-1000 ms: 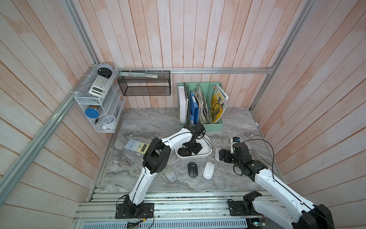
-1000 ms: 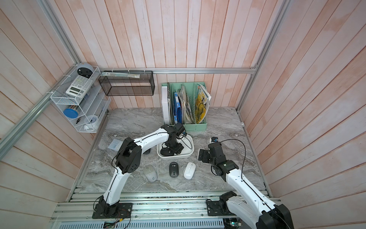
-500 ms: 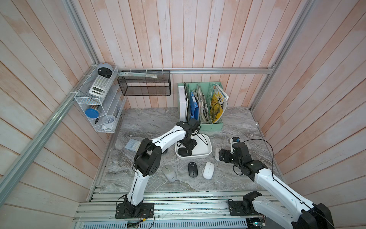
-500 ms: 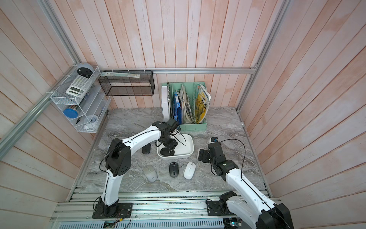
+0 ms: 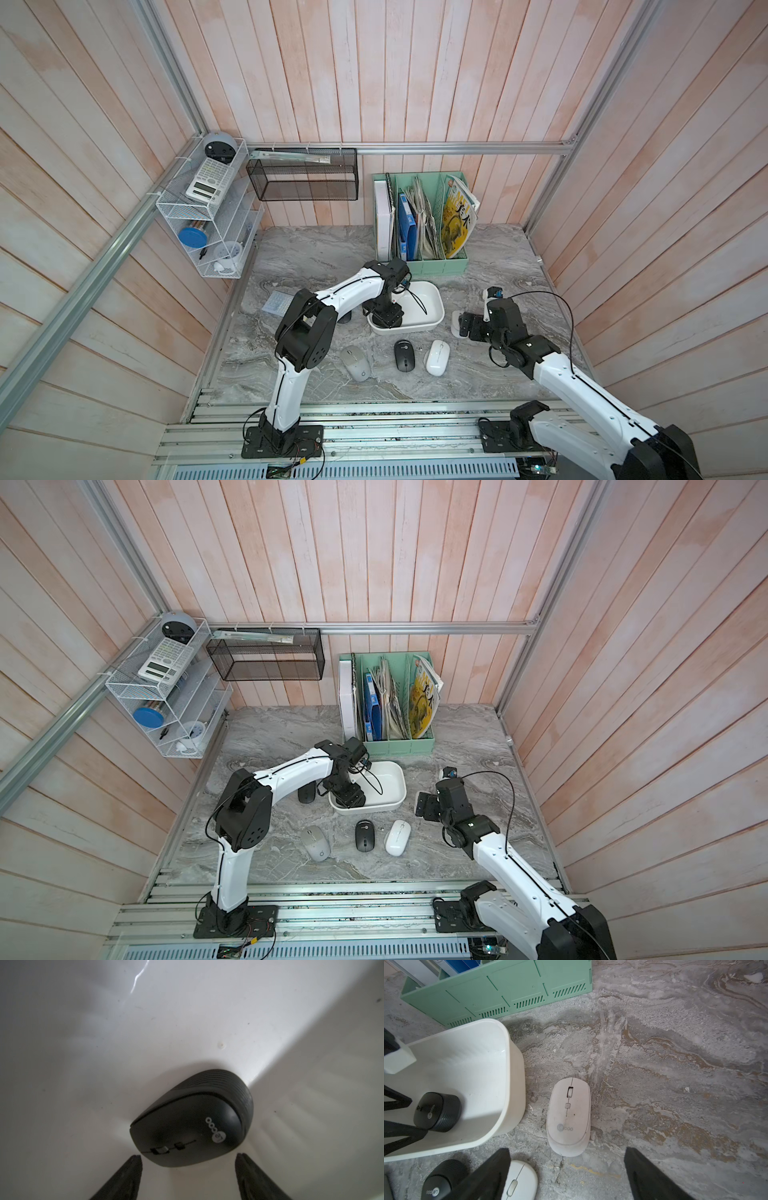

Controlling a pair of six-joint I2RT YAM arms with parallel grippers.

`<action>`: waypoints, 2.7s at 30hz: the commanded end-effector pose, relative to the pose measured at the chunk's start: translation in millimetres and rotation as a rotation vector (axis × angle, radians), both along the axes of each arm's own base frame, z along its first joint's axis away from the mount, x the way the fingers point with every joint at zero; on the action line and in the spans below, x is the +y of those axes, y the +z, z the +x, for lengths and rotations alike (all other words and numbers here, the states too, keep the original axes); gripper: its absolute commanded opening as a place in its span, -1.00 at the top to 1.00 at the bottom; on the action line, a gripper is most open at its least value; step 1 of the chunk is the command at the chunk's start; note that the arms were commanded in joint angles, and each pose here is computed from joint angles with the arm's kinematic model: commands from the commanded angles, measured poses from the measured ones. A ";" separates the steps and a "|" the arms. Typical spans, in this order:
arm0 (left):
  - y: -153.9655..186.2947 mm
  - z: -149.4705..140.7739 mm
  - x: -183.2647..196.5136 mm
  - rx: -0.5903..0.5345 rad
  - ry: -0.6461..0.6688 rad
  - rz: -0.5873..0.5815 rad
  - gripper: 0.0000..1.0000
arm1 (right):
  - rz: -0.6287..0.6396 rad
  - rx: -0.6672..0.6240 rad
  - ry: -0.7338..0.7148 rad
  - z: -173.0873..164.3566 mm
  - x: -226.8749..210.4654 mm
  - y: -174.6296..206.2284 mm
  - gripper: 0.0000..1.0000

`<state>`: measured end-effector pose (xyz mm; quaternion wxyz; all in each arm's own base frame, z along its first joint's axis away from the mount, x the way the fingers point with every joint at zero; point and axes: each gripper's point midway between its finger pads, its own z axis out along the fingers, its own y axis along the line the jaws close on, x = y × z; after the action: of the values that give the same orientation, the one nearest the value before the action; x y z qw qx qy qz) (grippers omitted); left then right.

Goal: Take out the mouse from the storage box
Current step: Pick up the mouse from the storage box.

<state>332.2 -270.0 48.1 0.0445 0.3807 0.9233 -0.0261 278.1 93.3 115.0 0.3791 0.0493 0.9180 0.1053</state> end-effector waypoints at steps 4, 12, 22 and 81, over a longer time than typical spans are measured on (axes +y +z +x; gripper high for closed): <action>-23.2 18.0 2.0 -0.035 0.014 0.031 -0.44 | 0.002 -0.010 -0.018 3.5 -1.0 1.2 -0.86; -12.1 47.2 -10.9 -0.147 0.044 -0.007 -0.33 | 0.002 -0.009 -0.018 3.6 -0.9 0.8 -0.86; 4.9 41.6 -19.7 -0.154 0.021 -0.066 -0.70 | 0.005 -0.006 -0.015 3.8 -0.1 -0.1 -0.85; 123.8 26.2 -131.1 -0.337 -0.053 -0.396 -0.11 | -0.065 -0.168 -0.220 -13.2 -51.0 33.8 -0.89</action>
<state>352.6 -389.7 173.4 0.2755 0.3983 0.8639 -0.1383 270.5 59.0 150.1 0.4605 0.1030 0.8790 0.0682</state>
